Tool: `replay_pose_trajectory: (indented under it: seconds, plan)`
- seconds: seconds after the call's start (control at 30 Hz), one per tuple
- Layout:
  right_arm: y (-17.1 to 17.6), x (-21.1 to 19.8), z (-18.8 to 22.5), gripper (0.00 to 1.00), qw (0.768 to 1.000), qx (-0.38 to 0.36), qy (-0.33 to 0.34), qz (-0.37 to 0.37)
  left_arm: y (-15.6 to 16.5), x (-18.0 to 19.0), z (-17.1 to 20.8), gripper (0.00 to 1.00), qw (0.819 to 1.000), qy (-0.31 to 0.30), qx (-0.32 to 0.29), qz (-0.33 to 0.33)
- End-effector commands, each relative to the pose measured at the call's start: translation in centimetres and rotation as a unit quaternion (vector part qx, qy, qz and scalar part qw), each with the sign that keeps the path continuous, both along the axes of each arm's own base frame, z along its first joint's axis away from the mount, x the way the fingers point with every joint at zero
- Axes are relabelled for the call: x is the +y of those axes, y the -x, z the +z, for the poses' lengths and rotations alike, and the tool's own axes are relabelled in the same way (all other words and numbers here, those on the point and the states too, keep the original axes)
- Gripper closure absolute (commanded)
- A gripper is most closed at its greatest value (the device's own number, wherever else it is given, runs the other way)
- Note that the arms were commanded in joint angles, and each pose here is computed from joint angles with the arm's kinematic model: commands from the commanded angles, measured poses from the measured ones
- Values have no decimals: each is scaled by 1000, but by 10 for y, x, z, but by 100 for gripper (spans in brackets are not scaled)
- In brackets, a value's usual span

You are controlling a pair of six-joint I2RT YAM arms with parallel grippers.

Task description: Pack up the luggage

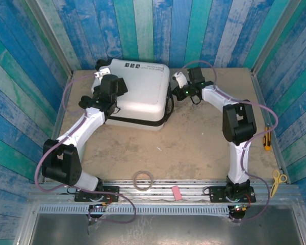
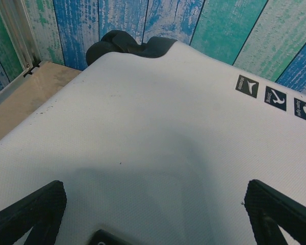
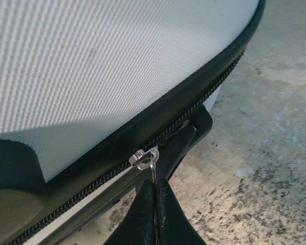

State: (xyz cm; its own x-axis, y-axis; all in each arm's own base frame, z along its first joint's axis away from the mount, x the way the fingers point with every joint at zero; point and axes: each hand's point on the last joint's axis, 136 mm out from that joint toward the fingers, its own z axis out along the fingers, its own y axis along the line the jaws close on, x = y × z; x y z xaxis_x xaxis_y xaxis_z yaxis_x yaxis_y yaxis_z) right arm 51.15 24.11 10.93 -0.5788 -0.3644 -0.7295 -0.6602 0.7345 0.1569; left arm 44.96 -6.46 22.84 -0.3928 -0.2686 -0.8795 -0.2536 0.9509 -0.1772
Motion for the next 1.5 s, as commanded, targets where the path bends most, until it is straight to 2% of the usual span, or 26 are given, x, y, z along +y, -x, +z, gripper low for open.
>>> replay_pose_trajectory:
  seconds: [0.0,0.27,0.33,0.4,0.47,0.53,0.6,0.67,0.83,1.0,1.13,1.2,1.33,1.47]
  plan:
    - [-44,-44,6,100,992,-22,7,-122,102,28,-173,6,940,-49,336,21]
    - [-52,-38,5,98,989,-9,-26,-144,104,30,-177,6,937,-53,343,25]
    - [-51,-42,3,90,987,5,-25,-156,102,30,-172,6,941,-52,335,23]
    - [-47,-46,-1,78,985,31,-36,-164,97,26,-156,6,951,-45,304,14]
    - [-40,-47,-4,69,984,61,-64,-157,90,18,-127,6,968,-29,250,-1]
    - [-33,-50,-5,64,979,95,-99,-152,86,7,-85,6,985,-6,169,-28]
    - [-25,-48,-3,60,973,119,-138,-138,88,-6,-36,7,995,10,77,-65]
    - [-18,-38,1,57,969,137,-173,-113,95,-10,1,7,997,16,17,-79]
    - [-14,-14,-2,50,951,181,-242,-62,112,-31,53,7,988,23,-48,-148]
    - [-8,-2,-10,47,934,210,-287,-36,133,-69,69,1,971,16,-80,-225]
    - [-4,2,-25,47,932,226,-281,-40,149,-98,72,4,953,12,-98,-285]
    - [-1,4,-32,52,932,232,-276,-40,155,-113,71,6,945,5,-101,-310]
    - [11,11,-42,68,930,243,-273,-35,162,-141,59,7,934,-44,-89,-342]
    - [28,21,-47,70,928,246,-279,-20,164,-162,45,8,929,-75,-69,-355]
